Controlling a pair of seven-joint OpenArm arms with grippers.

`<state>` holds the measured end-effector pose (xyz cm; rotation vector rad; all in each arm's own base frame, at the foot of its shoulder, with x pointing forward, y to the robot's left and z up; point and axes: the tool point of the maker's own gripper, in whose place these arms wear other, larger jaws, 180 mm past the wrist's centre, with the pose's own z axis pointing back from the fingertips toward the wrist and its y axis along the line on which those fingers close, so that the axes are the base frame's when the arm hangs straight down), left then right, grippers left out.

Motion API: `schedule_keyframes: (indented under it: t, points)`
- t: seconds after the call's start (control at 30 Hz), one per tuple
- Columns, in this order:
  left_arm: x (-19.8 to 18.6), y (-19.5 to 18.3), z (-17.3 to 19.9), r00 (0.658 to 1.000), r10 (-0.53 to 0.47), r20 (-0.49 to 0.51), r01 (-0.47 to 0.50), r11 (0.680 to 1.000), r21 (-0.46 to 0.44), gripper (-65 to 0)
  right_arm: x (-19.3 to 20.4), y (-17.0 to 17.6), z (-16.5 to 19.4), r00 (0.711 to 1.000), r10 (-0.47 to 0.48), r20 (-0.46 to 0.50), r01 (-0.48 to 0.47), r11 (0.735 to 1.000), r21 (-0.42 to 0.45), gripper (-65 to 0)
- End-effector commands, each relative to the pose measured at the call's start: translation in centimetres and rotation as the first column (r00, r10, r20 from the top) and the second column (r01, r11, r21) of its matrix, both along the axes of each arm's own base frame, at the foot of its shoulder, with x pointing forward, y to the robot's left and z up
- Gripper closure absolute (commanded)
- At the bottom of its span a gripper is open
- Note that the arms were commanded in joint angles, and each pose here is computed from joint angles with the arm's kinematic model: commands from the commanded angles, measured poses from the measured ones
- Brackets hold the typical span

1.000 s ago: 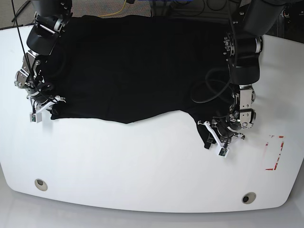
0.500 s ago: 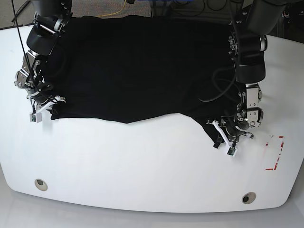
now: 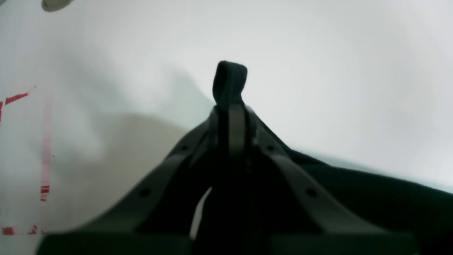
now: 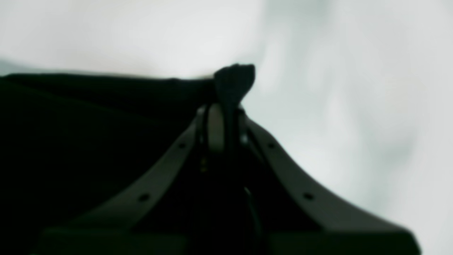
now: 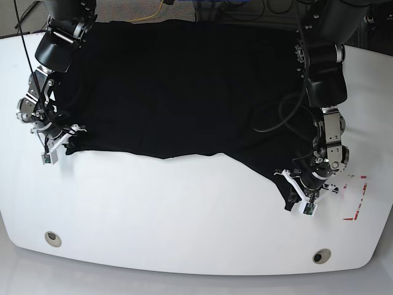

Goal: Layout the t-shirt on the table in an organized manner, then fold the t-shirt properly
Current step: 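Lift the hem with both grippers and pull it away from the collar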

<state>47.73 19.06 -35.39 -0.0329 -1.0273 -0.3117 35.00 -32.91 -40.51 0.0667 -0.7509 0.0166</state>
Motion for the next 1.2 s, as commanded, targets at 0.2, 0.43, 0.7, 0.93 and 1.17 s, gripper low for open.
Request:
schedule_keyframes:
  t: [0.2, 0.43, 0.7, 0.93, 1.17]
  points:
    - [2.0, 0.4, 5.6, 0.99, -0.001, 0.138, -0.002, 1.0, 0.024, 0.0, 2.8, -1.2, 6.8, 0.988, 0.032, 0.154, -0.015, 0.994, -0.111, -0.3]
    - [2.3, 0.6, 7.6, 0.985, 0.0, 0.172, -0.008, 0.999, 0.046, 0.0, 4.9, -1.6, 10.1, 0.975, 0.038, 0.22, -0.006, 0.989, -0.146, -0.4]
    - [4.3, 0.6, 11.2, 0.971, 0.0, 0.239, -0.012, 0.999, 0.046, 0.0, 7.7, -3.1, 12.2, 0.969, 0.0, 0.249, 0.026, 0.994, -0.103, -0.4]
    - [4.7, 0.7, 12.1, 0.97, 0.004, 0.243, -0.017, 0.998, 0.053, 0.0, 10.1, -3.3, 14.3, 0.962, 0.009, 0.272, 0.017, 0.996, -0.092, -0.4]
    - [4.0, 1.6, 13.7, 0.957, 0.022, 0.29, -0.04, 0.998, 0.057, 0.0, 9.7, -3.2, 13.6, 0.967, 0.017, 0.255, 0.008, 0.995, -0.098, -0.4]
